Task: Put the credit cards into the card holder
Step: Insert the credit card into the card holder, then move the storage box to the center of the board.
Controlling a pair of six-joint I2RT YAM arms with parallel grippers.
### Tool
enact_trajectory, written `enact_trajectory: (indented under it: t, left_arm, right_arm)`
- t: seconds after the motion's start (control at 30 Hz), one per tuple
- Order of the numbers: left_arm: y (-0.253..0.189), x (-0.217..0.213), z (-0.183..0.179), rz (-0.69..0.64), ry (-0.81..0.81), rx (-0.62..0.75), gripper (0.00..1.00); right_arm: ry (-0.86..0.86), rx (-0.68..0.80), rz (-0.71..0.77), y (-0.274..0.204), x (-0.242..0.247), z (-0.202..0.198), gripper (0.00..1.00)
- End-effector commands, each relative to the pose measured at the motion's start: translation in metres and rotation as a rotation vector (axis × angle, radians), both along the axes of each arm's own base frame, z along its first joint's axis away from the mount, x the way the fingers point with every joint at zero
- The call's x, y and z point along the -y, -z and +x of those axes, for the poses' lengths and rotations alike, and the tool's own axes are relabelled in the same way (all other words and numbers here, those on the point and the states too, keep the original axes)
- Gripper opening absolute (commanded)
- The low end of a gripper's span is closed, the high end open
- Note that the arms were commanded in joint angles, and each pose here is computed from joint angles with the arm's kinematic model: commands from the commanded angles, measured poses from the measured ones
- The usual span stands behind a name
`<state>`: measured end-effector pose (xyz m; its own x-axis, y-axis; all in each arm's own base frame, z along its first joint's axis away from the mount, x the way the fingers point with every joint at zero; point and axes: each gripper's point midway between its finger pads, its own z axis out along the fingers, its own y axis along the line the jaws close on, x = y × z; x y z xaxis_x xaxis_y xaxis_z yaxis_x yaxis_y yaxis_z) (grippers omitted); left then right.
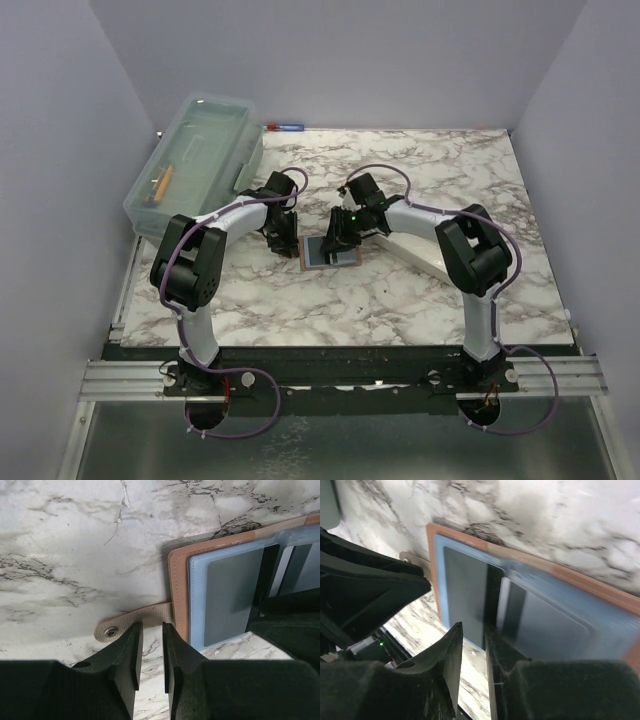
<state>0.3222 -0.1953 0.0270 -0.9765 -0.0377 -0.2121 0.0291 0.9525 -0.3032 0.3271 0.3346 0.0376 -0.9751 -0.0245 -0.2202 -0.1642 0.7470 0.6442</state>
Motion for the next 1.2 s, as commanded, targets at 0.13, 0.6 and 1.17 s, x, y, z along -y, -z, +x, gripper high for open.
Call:
enact_trajectory:
  t: [0.13, 0.6, 1.17]
  left_arm:
    - [0.006, 0.01, -0.02, -0.026, 0.04, -0.048, 0.26]
    - [-0.012, 0.016, -0.016, -0.073, 0.064, 0.005, 0.33]
    - [-0.028, 0.027, -0.016, -0.146, 0.101, 0.045, 0.45]
  right_arm:
    - [-0.057, 0.009, 0.15, -0.022, -0.032, -0.007, 0.4]
    - [0.053, 0.126, -0.267, -0.007, 0.044, -0.002, 0.55]
    - [0.389, 0.206, -0.595, 0.003, 0.149, 0.026, 0.63]
